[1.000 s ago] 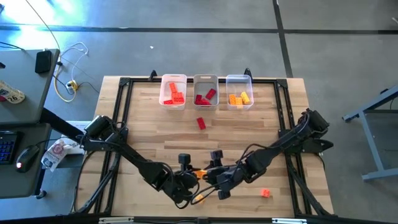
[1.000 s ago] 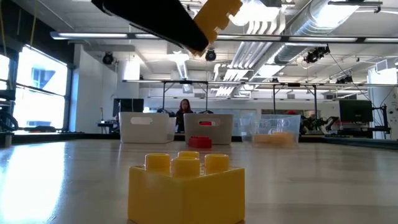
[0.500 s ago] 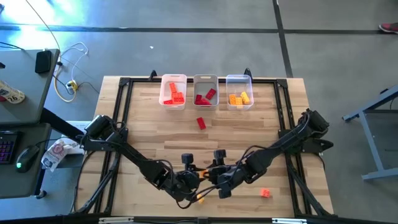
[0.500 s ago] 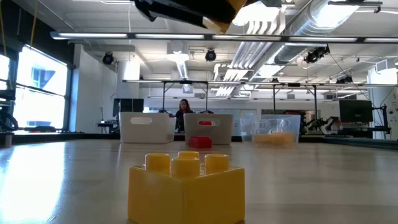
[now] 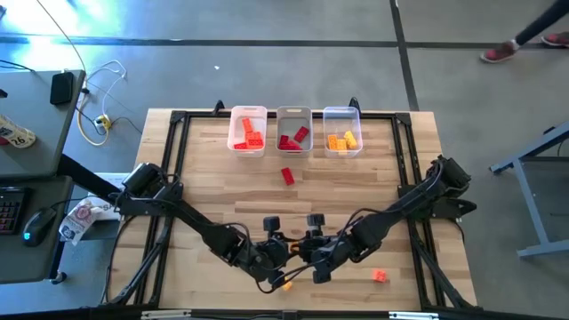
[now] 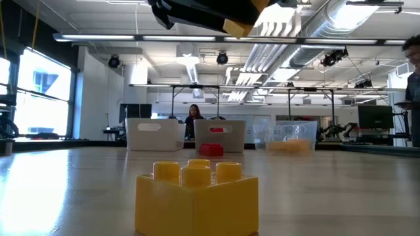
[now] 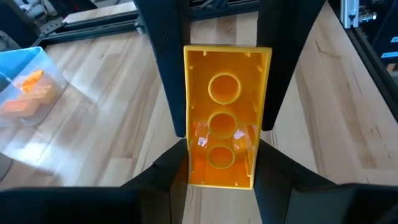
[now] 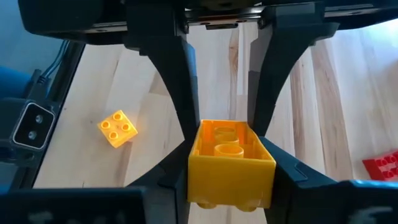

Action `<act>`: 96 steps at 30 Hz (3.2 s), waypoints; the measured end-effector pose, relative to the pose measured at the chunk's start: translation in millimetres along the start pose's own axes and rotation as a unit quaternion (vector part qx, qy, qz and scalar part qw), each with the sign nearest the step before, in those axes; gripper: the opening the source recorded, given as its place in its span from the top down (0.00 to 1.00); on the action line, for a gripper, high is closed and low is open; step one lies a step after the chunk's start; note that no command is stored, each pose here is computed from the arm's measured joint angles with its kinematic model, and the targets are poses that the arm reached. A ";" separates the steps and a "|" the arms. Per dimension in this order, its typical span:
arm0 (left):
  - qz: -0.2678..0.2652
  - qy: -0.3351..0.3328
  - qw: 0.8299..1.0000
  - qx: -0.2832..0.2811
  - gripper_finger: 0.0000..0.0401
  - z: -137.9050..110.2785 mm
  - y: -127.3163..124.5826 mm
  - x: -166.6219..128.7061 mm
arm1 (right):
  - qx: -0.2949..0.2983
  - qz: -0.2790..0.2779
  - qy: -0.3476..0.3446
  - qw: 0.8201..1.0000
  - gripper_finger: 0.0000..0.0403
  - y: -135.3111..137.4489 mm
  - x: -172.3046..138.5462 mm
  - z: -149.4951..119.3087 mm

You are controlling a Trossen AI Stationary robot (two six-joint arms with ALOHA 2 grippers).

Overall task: Sort & place blocks by color
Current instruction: Put the yellow game piece into the transparent bin

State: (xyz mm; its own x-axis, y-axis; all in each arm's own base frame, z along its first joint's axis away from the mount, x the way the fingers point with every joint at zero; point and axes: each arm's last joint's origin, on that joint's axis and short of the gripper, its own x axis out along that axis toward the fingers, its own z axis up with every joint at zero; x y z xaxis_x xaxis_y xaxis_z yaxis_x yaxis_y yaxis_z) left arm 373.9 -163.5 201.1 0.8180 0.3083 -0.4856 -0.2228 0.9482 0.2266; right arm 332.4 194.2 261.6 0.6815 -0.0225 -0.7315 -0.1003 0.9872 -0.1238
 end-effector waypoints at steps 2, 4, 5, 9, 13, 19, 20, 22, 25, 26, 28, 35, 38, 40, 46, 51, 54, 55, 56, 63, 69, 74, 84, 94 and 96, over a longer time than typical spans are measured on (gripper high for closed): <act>-0.001 0.001 1.000 -0.002 0.69 0.3 1.4 1.3 | 0.007 -0.001 0.003 1.000 0.71 -0.2 0.0 -0.5; -0.003 0.003 1.000 -0.003 0.67 0.4 2.8 2.5 | 0.013 -0.005 0.008 1.000 0.71 -0.7 0.0 -1.7; -0.006 0.005 1.000 -0.006 0.66 0.4 3.5 3.2 | 0.016 -0.006 0.011 1.000 0.71 -1.0 0.0 -2.3; -0.013 0.009 0.999 -0.029 0.61 0.8 6.6 6.0 | 0.033 -0.013 0.017 0.999 0.71 -1.6 0.0 -3.7; -0.034 0.018 0.998 -0.057 0.56 1.4 10.1 9.8 | 0.044 -0.019 0.025 0.999 0.71 -2.4 -0.1 -5.6; -0.043 0.028 0.996 -0.071 0.48 1.2 15.1 13.9 | 0.075 -0.031 0.044 0.996 0.71 -4.0 -0.5 -9.9; -0.041 0.030 0.996 -0.070 0.46 0.7 15.6 14.2 | 0.079 -0.036 0.048 0.995 0.71 -4.6 -0.6 -11.0; -0.037 0.040 0.996 -0.065 0.45 -1.1 17.9 15.4 | 0.090 -0.052 0.059 0.993 0.71 -6.2 -1.1 -14.0; -0.031 0.063 0.996 -0.050 0.45 -4.8 22.0 15.6 | 0.103 -0.085 0.077 0.988 0.71 -9.8 -2.0 -19.5; -0.028 0.068 0.996 -0.054 0.45 -5.1 24.0 15.5 | 0.107 -0.099 0.082 0.986 0.71 -11.5 -2.4 -21.3; -0.022 0.081 0.995 -0.059 0.45 -5.4 28.3 13.6 | 0.118 -0.123 0.091 0.981 0.71 -15.9 -2.7 -24.2; 0.035 0.103 0.994 -0.032 0.44 -3.7 42.3 -1.0 | 0.148 -0.185 0.111 0.965 0.71 -40.1 1.5 -26.5; 0.060 0.114 0.992 -0.012 0.44 -3.4 48.3 -10.3 | 0.161 -0.206 0.115 0.959 0.71 -54.8 5.5 -24.9; 0.071 0.127 0.989 0.003 0.44 -3.2 53.2 -18.0 | 0.170 -0.218 0.121 0.953 0.71 -66.8 8.5 -24.1; 0.114 0.165 0.979 0.021 0.44 -5.3 69.7 -37.9 | 0.191 -0.275 0.134 0.933 0.71 -104.5 14.8 -24.1; 0.151 0.213 0.965 0.025 0.44 -12.8 84.1 -47.1 | 0.212 -0.318 0.144 0.913 0.71 -135.9 18.4 -25.4; 0.175 0.234 0.956 0.027 0.44 -17.1 90.9 -49.3 | 0.229 -0.339 0.159 0.899 0.71 -158.6 19.9 -28.4; 0.185 0.239 0.953 0.031 0.44 -18.3 93.0 -50.1 | 0.235 -0.345 0.164 0.894 0.71 -166.4 20.3 -29.5; 0.195 0.241 0.950 0.034 0.44 -19.1 95.0 -50.7 | 0.239 -0.350 0.169 0.890 0.71 -174.2 20.5 -30.7; 0.265 0.257 0.927 0.073 0.44 -24.1 114.5 -50.7 | 0.261 -0.382 0.204 0.863 0.71 -228.7 20.1 -41.0; 0.302 0.270 0.910 0.086 0.44 -25.1 131.4 -46.9 | 0.283 -0.405 0.238 0.836 0.71 -280.2 14.3 -56.9; 0.309 0.277 0.906 0.083 0.44 -25.4 136.8 -44.9 | 0.330 -0.378 0.269 0.822 0.71 -321.0 7.8 -77.1; 0.295 0.289 0.908 0.075 0.44 -26.4 136.0 -44.8 | 0.420 -0.308 0.259 0.813 0.71 -383.5 -7.0 -112.9; 0.290 0.295 0.907 0.080 0.44 -26.8 135.9 -45.0 | 0.467 -0.275 0.242 0.805 0.58 -417.3 -23.6 -137.8; 0.290 0.295 0.907 0.080 0.44 -26.8 135.9 -45.0 | 0.461 -0.277 0.246 0.807 0.56 -419.2 -25.0 -139.7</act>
State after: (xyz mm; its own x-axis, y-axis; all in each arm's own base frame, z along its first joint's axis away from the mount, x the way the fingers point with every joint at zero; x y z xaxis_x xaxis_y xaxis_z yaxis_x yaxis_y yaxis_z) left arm 292.6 -46.4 231.2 0.1517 0.7839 -0.6021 -0.4065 0.6047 0.6849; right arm 256.1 -241.2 238.1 0.0430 -0.3362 -0.9408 0.8563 0.4975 -0.1386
